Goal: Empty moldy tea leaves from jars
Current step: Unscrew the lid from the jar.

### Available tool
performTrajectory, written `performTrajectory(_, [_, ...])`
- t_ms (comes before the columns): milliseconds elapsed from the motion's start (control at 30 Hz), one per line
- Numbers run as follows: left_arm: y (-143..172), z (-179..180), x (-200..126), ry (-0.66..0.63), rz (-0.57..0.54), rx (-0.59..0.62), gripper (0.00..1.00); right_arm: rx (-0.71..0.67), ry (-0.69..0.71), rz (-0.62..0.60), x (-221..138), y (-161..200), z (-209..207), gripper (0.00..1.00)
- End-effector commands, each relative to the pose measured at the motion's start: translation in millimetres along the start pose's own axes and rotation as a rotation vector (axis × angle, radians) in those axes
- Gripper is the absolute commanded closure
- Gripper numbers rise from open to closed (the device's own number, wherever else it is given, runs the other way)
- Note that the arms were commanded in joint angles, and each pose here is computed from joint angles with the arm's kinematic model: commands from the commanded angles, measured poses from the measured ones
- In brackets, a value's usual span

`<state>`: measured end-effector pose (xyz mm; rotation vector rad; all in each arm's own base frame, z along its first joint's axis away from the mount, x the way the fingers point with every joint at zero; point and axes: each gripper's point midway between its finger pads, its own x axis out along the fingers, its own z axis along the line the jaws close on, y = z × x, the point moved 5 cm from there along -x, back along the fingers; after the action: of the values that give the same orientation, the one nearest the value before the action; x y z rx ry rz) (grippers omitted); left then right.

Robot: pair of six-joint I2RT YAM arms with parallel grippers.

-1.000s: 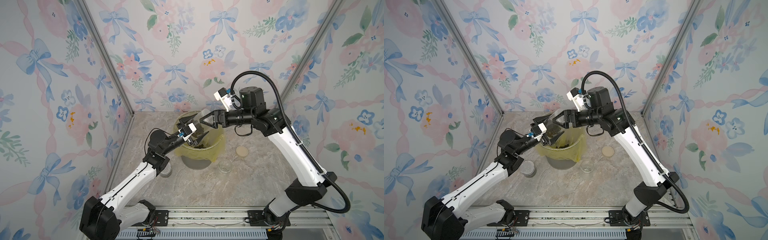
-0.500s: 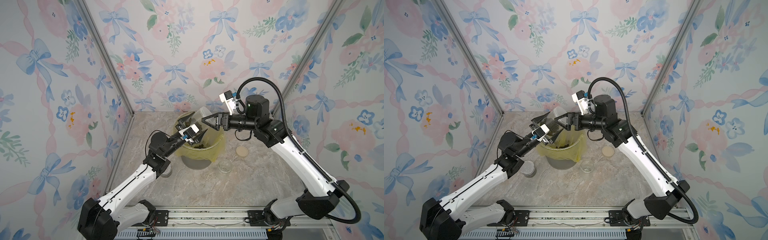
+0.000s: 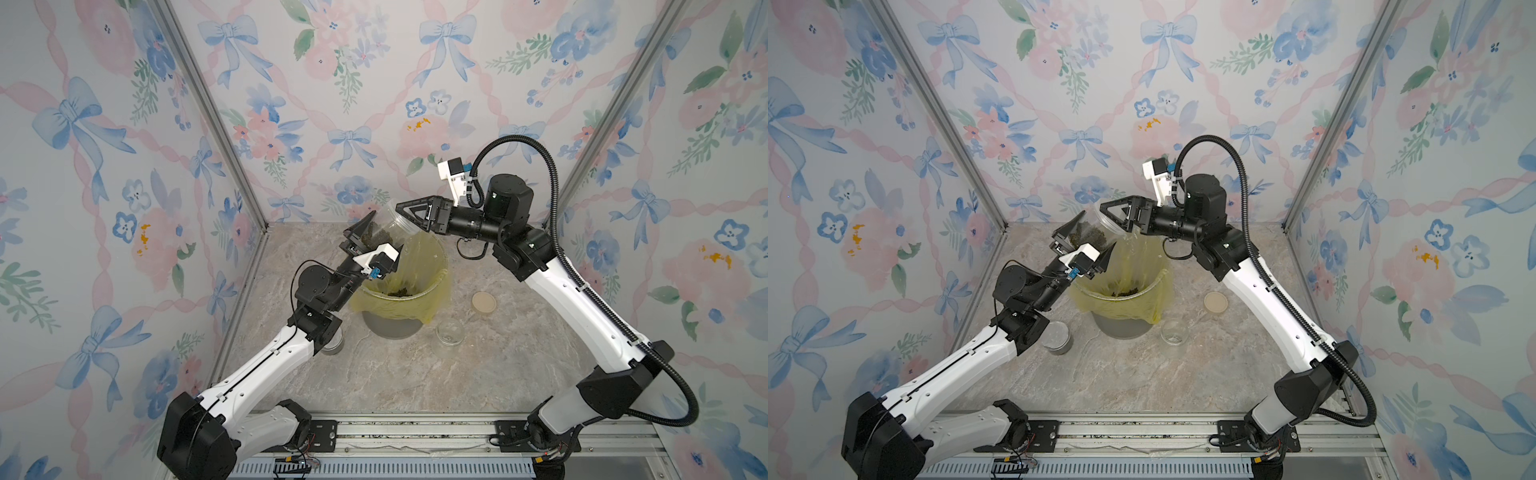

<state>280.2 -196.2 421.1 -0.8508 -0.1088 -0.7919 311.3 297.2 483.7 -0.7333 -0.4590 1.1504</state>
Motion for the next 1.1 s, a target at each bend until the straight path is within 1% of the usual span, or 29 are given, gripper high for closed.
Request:
performTrajectory(0, [-16.4,29.3,9.8,-0.146,-0.027,0.084,0.49,0.005,-0.047,-0.018,4.2,-13.8,7.3,0.04])
performTrajectory(100, [-13.4,32.6,16.7,-0.177,-0.007,0.127,0.49,-0.002,-0.064,-0.031,4.3,-21.4,14.6,0.03])
performTrajectory(133, [-12.0,31.4,18.8,-0.178,-0.004,0.144,0.49,0.011,-0.053,-0.019,13.6,-20.1,4.1,0.04])
performTrajectory(200, [-9.9,29.6,21.3,-0.188,0.000,0.172,0.49,0.014,-0.051,-0.016,17.3,-21.8,2.1,0.03])
performTrajectory(467, [2.6,26.4,25.1,-0.246,0.040,0.251,0.49,0.055,-0.064,-0.050,19.4,-39.7,-13.7,0.00])
performTrajectory(567, [4.6,26.7,28.1,-0.261,0.060,0.277,0.49,0.063,-0.085,-0.052,20.9,-44.5,-15.1,0.06])
performTrajectory(800, [5.5,27.0,33.5,-0.287,0.089,0.336,0.49,0.070,-0.099,-0.028,27.1,-44.0,-16.3,0.08])
performTrajectory(833, [5.9,27.0,34.2,-0.289,0.093,0.341,0.49,0.074,-0.099,-0.025,28.0,-42.9,-17.4,0.08])
performTrajectory(967, [5.0,30.5,36.4,-0.302,0.098,0.342,0.49,0.083,-0.095,-0.012,30.7,-38.5,-21.6,0.01])
performTrajectory(1067, [4.4,32.4,38.4,-0.310,0.100,0.335,0.49,0.086,-0.090,-0.010,30.9,-37.8,-23.5,0.00])
